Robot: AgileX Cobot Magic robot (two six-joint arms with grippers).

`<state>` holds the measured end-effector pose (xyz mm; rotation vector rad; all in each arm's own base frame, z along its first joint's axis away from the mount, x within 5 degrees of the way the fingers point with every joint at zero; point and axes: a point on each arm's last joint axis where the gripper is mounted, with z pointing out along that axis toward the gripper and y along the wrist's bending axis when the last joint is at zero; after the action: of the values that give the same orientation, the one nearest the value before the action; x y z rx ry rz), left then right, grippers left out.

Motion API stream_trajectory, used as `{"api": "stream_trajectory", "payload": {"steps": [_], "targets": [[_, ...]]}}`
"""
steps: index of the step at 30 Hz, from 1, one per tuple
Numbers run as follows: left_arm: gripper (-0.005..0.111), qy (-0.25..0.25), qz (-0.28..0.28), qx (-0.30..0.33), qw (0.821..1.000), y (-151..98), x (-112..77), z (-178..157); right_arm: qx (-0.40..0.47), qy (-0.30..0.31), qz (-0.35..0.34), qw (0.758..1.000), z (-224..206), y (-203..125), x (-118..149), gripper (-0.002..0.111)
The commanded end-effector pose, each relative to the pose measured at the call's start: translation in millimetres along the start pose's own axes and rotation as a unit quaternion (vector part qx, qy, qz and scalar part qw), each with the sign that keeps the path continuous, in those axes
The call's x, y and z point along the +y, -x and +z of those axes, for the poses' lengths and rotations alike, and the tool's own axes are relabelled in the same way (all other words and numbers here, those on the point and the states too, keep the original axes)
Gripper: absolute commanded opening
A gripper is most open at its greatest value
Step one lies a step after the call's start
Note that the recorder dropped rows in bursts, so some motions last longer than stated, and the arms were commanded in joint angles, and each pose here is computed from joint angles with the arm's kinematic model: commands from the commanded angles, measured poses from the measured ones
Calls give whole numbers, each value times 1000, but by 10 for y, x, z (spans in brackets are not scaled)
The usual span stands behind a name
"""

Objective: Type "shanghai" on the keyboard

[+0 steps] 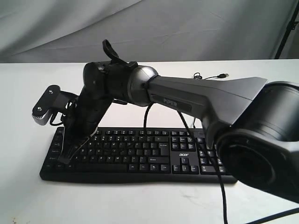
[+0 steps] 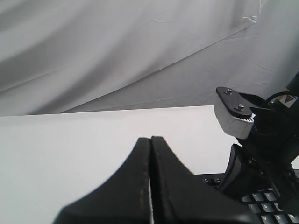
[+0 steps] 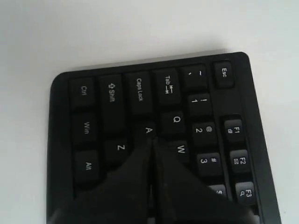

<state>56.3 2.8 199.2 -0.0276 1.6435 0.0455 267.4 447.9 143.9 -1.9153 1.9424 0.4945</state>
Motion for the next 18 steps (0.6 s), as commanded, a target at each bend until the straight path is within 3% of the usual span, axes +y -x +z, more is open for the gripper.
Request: {"api": "stream_trajectory", "payload": {"steps": [1,18], "targets": [[0,-3,-2,-3,1000,0,-4,-1,14,9,2,1000,102,-53,20,0],[0,-3,-2,-3,1000,0,-4,-1,11,8,-3,1000,140,-43,44,0]]}}
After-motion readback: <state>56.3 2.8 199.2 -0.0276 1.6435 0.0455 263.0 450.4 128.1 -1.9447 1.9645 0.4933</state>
